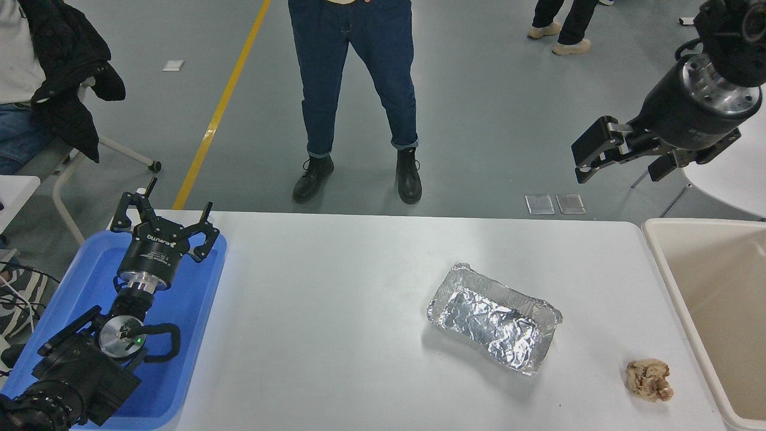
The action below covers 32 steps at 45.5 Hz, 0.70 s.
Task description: Pick up foil plate and place in dustbin
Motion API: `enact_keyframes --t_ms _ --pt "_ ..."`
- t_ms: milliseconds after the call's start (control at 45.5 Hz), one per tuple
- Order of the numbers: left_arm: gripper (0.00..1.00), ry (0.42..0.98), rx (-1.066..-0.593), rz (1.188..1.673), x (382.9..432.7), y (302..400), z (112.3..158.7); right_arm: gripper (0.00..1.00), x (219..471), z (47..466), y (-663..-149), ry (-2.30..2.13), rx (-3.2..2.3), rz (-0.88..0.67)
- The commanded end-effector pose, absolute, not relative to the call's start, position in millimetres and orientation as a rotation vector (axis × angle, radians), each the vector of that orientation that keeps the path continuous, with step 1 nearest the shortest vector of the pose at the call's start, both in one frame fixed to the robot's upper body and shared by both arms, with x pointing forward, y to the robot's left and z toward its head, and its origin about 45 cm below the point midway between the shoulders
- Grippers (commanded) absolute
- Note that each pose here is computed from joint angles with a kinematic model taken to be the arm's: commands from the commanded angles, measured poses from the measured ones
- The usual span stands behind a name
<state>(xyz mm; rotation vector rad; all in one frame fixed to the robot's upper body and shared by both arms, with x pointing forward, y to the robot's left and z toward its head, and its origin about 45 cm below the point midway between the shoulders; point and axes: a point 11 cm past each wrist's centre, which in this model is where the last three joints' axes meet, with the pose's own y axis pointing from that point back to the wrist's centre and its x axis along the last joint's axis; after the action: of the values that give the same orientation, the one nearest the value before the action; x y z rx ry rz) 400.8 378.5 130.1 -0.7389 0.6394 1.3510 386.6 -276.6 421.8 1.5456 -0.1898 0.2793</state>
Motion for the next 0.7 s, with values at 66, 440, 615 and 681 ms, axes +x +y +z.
enact_keyframes --t_ms 66,440,615,681 --pt "1.00 0.638 -0.740 1.353 400.7 379.2 130.3 1.00 386.8 421.0 -274.3 -0.185 1.553 0.283" --pt "1.00 0.638 -0.740 1.353 400.7 379.2 130.3 1.00 381.4 384.8 -283.6 -0.134 1.560 0.195" --pt "1.00 0.638 -0.740 1.353 400.7 379.2 130.3 1.00 383.7 383.2 -255.1 -0.101 1.641 0.238" --pt "1.00 0.638 -0.740 1.353 400.7 379.2 130.3 1.00 383.0 380.9 -259.6 -0.108 1.647 0.225"
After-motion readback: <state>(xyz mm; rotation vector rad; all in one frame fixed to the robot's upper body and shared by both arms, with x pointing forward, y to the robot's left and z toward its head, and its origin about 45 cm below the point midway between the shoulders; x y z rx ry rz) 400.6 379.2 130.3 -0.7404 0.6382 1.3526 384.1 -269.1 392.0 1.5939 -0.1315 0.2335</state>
